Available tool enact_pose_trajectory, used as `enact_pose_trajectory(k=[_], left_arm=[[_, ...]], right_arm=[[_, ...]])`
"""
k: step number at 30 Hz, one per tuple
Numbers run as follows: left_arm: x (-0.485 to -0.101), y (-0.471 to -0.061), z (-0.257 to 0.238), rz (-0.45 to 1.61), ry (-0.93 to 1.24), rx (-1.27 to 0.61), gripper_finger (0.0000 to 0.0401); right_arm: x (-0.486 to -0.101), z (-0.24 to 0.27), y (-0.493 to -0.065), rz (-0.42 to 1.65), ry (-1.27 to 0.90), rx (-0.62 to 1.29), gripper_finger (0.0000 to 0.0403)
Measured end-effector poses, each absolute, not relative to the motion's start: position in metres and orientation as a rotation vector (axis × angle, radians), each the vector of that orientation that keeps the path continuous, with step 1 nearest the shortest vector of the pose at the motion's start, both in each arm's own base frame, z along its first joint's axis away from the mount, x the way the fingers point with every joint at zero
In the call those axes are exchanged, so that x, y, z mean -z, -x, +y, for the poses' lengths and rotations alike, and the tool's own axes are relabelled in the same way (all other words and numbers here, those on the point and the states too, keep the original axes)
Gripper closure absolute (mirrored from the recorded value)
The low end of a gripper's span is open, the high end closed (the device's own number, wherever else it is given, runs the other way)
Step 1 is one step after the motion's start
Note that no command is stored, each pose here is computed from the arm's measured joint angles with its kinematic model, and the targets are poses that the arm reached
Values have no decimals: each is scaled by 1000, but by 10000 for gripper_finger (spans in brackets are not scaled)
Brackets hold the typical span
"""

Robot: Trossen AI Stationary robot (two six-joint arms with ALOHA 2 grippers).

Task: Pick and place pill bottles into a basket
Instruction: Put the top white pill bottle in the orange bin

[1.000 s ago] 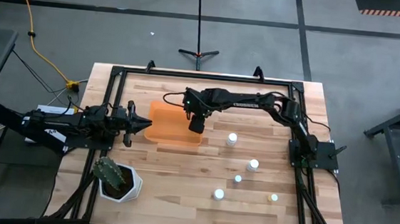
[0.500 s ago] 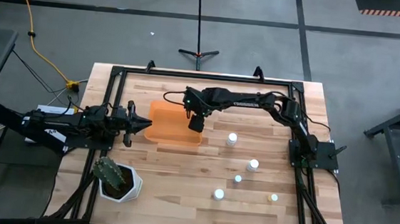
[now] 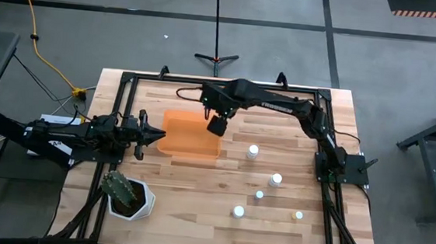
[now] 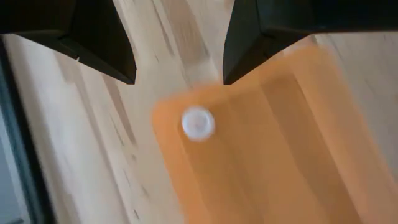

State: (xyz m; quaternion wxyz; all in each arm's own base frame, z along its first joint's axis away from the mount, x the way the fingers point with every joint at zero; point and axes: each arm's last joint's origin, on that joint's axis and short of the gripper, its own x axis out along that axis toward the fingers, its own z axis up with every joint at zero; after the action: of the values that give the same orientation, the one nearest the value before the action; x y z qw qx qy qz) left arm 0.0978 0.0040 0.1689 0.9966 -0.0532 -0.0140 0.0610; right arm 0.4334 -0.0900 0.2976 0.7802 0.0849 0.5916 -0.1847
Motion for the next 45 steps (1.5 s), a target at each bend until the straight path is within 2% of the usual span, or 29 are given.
enact_pose_trajectory(k=[4, 7, 14, 18, 21, 23, 28, 32, 39, 45], left_arm=[[-169, -98, 4, -28, 107, -122, 322], [-169, -98, 4, -28, 107, -122, 322], [-169, -98, 4, -28, 107, -119, 322], [-169, -98, 4, -28, 106, -118, 322], [-169, -98, 4, -27, 106, -118, 322], [-169, -98, 4, -27, 106, -118, 322], [-169, -98, 4, -27, 106, -118, 322], [-169, -98, 4, -28, 106, -118, 322], [-169, -98, 4, -28, 107, -119, 322], [-169, -98, 4, -28, 107, -120, 322]], right_arm=[[-304, -69, -420, 1414, -150, 486, 171], [-298, -53, -418, 1454, -133, 484, 173], [-261, -24, -407, 1621, -84, 430, 184], [-241, -18, -391, 1661, -19, 591, 187], [-237, -15, -382, 1561, 43, 758, 186], [-238, -11, -375, 1490, 29, 786, 186], [-241, 3, -363, 1189, -56, 687, 192], [-250, 8, -338, 997, -140, 572, 197], [-245, 6, -279, 967, -175, 494, 198], [-224, 9, -265, 930, -231, 352, 191]])
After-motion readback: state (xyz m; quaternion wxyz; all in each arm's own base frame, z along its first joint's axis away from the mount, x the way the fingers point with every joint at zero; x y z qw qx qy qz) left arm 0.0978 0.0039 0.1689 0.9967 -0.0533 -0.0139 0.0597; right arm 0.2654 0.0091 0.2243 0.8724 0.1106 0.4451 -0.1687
